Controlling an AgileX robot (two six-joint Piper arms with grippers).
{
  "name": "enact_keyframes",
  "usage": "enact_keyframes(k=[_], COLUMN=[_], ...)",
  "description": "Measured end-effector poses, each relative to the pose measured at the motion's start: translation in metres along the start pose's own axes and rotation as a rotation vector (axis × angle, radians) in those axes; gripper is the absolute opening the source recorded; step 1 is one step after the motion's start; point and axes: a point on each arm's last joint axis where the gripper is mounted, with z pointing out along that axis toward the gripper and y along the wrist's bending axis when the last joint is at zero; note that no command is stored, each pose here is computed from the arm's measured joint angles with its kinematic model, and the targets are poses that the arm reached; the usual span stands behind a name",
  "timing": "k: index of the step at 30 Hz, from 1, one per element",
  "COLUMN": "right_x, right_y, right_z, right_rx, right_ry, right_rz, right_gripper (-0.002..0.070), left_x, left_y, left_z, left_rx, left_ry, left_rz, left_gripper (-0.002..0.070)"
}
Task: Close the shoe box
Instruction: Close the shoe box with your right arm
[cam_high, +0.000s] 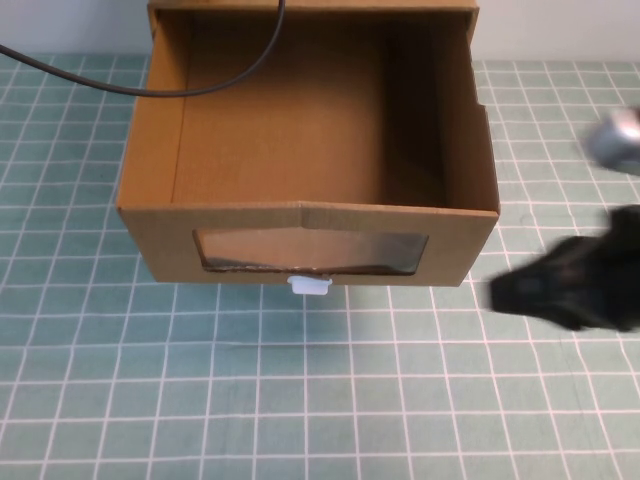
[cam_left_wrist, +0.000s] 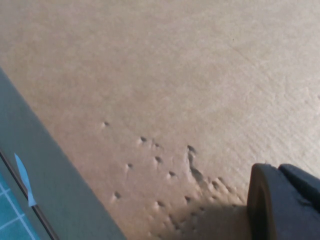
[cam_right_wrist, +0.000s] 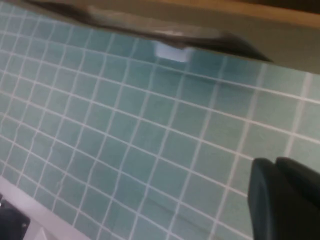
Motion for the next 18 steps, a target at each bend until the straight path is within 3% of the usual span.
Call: enact_keyframes(k=[8, 18], right_x=[-0.021, -0.062], right_y=[0.061, 0.059], right_z=[0.051, 0.093], right_rx=[-0.079, -0.029], right_ry=[-0.129, -0.231], right_rz=[-0.184, -0.182], right_gripper=[-0.0011, -0.0011], left_x=[0.000, 0.000], left_y=[0.000, 0.000], left_z=[0.000, 0.000], left_rx=[0.000, 0.000], left_ry=[0.000, 0.000], left_rz=[0.000, 0.000], left_gripper=[-0.0005, -0.0005])
